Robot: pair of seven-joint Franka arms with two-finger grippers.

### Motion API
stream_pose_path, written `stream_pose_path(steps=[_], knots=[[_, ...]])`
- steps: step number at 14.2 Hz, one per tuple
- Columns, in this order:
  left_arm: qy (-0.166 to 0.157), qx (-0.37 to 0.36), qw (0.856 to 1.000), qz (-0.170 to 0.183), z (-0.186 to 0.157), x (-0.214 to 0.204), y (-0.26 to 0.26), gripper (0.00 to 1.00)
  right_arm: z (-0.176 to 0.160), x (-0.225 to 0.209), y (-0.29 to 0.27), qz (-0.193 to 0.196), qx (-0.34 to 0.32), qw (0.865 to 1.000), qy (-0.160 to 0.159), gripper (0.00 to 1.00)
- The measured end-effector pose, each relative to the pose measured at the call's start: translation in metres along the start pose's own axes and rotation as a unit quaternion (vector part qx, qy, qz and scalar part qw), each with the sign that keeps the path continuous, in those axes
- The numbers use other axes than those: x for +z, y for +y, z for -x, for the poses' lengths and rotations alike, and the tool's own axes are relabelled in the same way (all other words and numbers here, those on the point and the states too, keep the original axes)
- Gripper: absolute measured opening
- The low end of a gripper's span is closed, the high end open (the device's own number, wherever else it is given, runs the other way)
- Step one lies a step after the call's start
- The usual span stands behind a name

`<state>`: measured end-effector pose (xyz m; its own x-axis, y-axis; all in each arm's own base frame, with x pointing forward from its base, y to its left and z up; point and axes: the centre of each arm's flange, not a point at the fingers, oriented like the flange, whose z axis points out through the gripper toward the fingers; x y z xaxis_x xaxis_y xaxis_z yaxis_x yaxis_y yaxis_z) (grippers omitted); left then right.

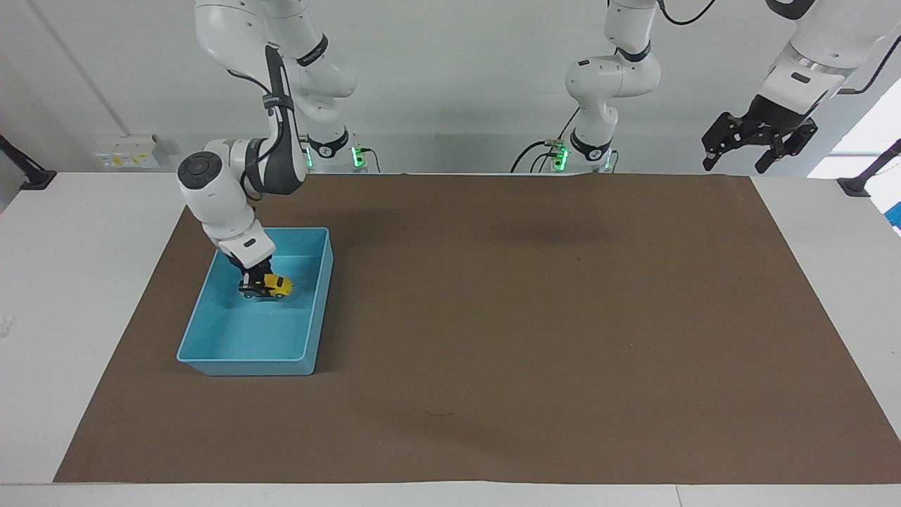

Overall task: Wind up and store yellow beetle car
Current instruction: 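Lower the car onto the box floor and open the right gripper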

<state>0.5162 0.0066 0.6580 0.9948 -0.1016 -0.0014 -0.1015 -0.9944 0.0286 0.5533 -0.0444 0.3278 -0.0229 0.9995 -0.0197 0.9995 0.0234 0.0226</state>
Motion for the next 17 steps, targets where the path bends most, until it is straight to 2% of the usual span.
stream_pose_path(steps=[8,10,13,14,17], knots=[[0.000,0.000,1.000,0.000,0.000,0.000,0.000,1.00,0.010,0.022,0.001,-0.004,0.000,1.000,0.006,0.45],[0.000,0.000,1.000,0.000,0.000,0.000,0.000,1.00,0.009,0.021,0.001,-0.004,-0.001,1.000,0.006,0.61],[0.000,0.000,1.000,0.000,0.000,0.000,0.000,1.00,0.007,0.020,0.002,-0.003,-0.003,1.000,0.006,0.97],[0.000,0.000,1.000,0.000,0.000,0.000,0.000,1.00,0.007,0.020,0.003,-0.002,-0.003,1.000,0.006,1.00],[0.000,0.000,1.000,0.000,0.000,0.000,0.000,1.00,0.008,0.012,0.008,-0.002,-0.002,1.000,0.005,1.00]])
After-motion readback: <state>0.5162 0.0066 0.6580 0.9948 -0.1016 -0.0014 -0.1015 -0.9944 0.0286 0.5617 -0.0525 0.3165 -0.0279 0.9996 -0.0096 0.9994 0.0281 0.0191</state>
